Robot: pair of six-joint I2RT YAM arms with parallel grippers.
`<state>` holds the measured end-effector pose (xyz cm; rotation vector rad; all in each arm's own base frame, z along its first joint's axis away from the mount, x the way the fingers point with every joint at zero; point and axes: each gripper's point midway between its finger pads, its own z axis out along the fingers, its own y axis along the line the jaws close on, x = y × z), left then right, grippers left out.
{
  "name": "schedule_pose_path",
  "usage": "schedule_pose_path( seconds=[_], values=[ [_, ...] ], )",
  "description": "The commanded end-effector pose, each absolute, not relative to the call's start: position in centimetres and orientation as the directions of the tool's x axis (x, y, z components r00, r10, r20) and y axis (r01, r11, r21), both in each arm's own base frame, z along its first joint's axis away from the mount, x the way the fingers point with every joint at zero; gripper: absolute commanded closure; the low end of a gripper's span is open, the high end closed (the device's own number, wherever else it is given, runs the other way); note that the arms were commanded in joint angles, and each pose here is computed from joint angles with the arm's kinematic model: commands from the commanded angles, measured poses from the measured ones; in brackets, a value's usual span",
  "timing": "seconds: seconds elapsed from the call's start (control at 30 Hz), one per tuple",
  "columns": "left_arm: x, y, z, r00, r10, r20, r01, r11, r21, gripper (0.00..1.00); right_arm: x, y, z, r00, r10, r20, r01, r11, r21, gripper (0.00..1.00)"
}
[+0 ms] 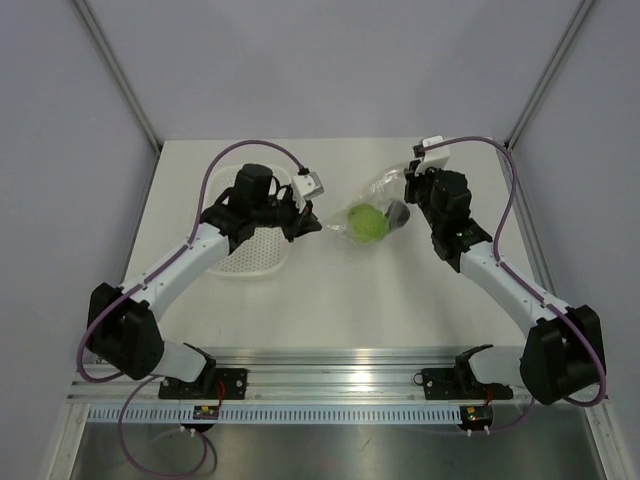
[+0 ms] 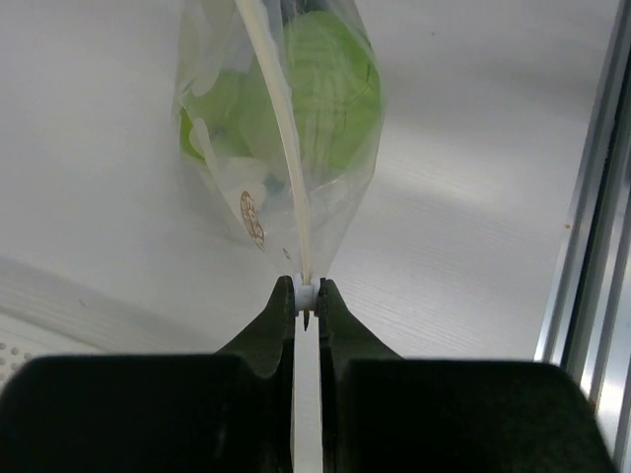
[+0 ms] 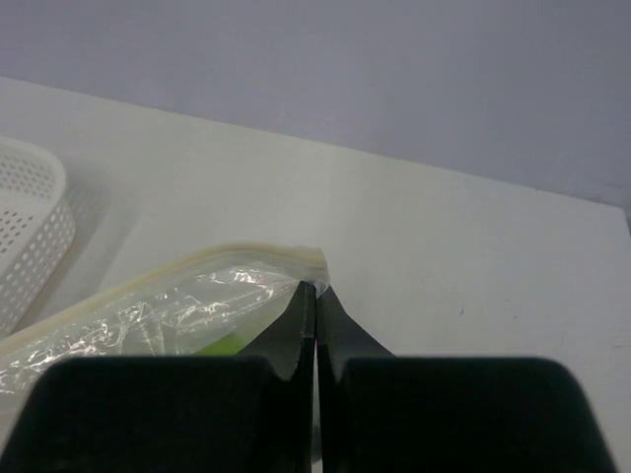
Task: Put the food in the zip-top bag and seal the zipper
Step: Zip the zipper food storage bag at the center of the board, then place the zipper food storage bag at the center of the board.
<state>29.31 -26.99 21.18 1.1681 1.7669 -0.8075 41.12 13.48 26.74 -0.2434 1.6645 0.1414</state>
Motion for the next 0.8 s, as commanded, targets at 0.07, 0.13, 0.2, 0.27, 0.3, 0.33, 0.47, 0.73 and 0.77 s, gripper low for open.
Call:
schedule_pose_path(
  seconds=[0.07,0.13,0.2,0.27,0.3,0.33,0.47,0.73,0.77],
  values=[
    [35.0,-28.5,25.0,-0.16,0.327,-0.931,0.901,0.433,-0.002,1.0,45.6,11.9,34.3,0.207,-0.081,-0.975,-0.122,0.987,-0.108,1.0],
    [35.9,-28.9,25.9,-0.149,0.288,-0.946,0.895,0.447,-0.005,1.0,46.0,11.7,33.5,0.219,-0.089,-0.972,-0.111,0.987,-0.116,0.94],
    [35.8,-29.3,25.6,-0.151,0.269,-0.951,0.901,0.434,-0.02,1.0,46.0,11.6,32.2,0.223,-0.085,-0.971,-0.111,0.987,-0.112,0.91],
    [34.9,-29.4,24.8,-0.168,0.275,-0.947,0.915,0.401,-0.046,0.78,45.0,11.8,30.6,0.204,-0.061,-0.977,-0.142,0.986,-0.091,0.67],
    [34.3,-29.2,24.0,-0.202,0.291,-0.935,0.915,0.397,-0.074,0.56,44.5,11.9,30.1,0.194,-0.05,-0.98,-0.154,0.985,-0.081,0.57],
    [33.9,-29.1,23.7,-0.216,0.298,-0.93,0.914,0.397,-0.085,0.46,44.0,11.9,29.6,0.181,-0.029,-0.983,-0.161,0.985,-0.059,0.43],
    [32.9,-27.8,24.1,-0.224,0.307,-0.925,0.897,0.436,-0.072,0.21,41.9,10.3,28.3,0.096,-0.03,-0.995,-0.115,0.993,-0.041,0.03],
    [33.3,-23.3,31.0,-0.14,0.18,-0.974,0.732,0.681,0.02,0.07,40.8,5.7,28.9,-0.197,0.125,-0.972,0.215,0.973,0.081,0.01],
    [33.0,-22.5,31.8,-0.132,0.157,-0.979,0.705,0.709,0.019,0.03,40.2,4.9,26.7,-0.296,0.115,-0.948,0.264,0.964,0.034,0.0]
  ],
)
